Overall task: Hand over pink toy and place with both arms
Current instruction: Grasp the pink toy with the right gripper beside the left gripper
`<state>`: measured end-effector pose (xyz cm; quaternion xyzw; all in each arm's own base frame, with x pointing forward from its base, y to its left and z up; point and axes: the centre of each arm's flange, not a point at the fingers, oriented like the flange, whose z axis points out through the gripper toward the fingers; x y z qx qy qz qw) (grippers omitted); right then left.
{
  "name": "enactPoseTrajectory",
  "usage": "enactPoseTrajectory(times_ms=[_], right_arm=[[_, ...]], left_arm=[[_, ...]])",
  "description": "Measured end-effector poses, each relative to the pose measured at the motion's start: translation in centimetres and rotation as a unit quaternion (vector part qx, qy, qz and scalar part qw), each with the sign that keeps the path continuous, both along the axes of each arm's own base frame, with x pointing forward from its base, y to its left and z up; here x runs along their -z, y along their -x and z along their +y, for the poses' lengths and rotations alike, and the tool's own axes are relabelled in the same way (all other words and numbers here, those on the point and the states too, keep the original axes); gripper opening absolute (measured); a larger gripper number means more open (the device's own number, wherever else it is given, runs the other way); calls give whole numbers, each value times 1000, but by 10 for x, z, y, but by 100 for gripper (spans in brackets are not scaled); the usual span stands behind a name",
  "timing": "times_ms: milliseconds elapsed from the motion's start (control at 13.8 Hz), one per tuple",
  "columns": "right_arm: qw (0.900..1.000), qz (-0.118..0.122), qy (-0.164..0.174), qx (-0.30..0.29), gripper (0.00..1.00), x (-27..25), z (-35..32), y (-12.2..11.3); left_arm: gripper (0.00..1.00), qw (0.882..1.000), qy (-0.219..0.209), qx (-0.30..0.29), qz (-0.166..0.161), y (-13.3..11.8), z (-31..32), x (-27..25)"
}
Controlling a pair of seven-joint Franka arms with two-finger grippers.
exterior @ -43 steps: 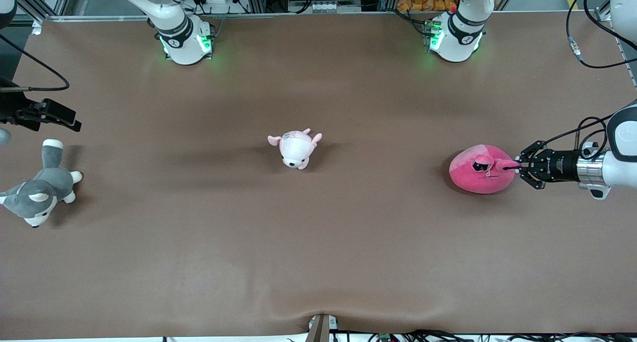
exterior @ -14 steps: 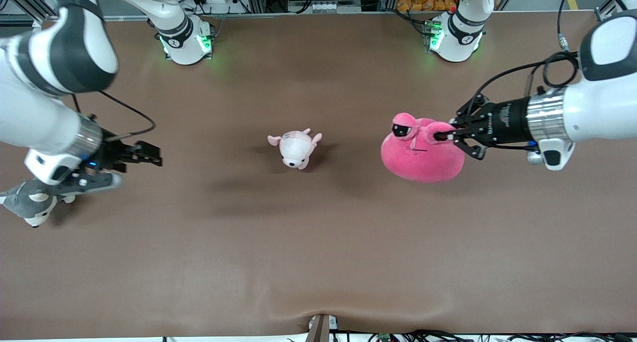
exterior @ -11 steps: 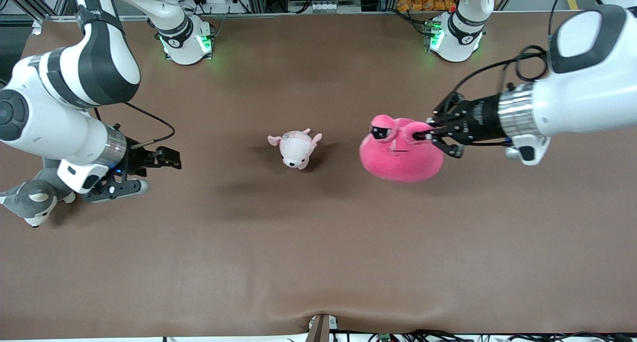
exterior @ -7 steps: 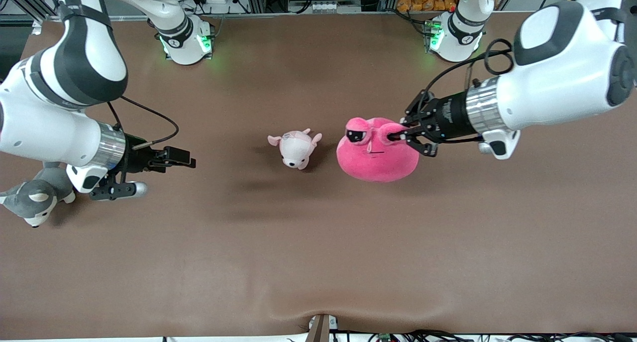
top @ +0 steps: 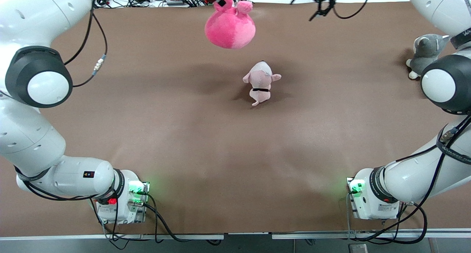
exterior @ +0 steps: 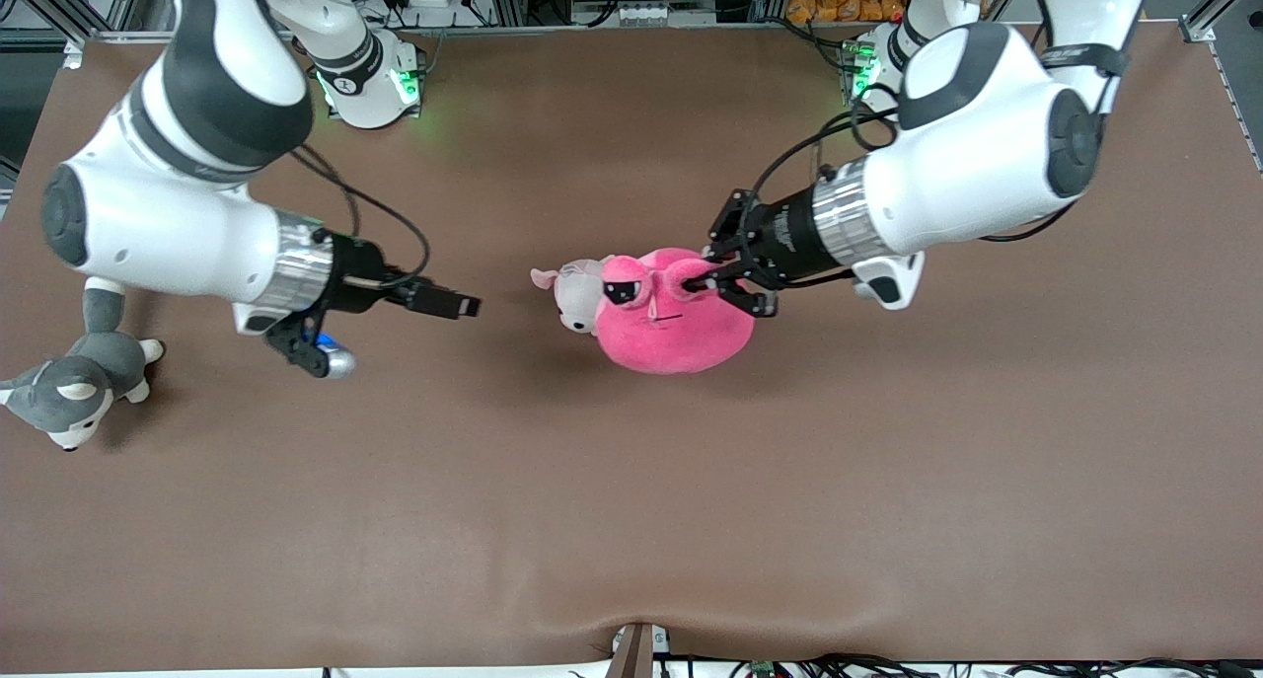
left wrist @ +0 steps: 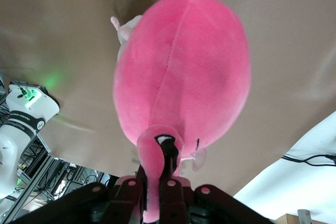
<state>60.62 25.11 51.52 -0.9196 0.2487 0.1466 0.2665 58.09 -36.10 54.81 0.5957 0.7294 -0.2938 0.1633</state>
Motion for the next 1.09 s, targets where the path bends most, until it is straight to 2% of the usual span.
enactPoseTrajectory(times_ms=[145,290,725,1088], right_arm=[[997,32,-26,64,100,-6,24,3],[993,56,-35,102,100,-7,47,8],[990,60,-36,124,100,4,112,28],[990,68,-31,123,100,12,121,31]], left_arm=[[11,1000,0,4,1,5,-15,6],[11,1000,-2,-3,13,7,-21,11],[11,998,-9,-33,53,11,-37,25],[11,998,-8,-39,56,12,-40,27]])
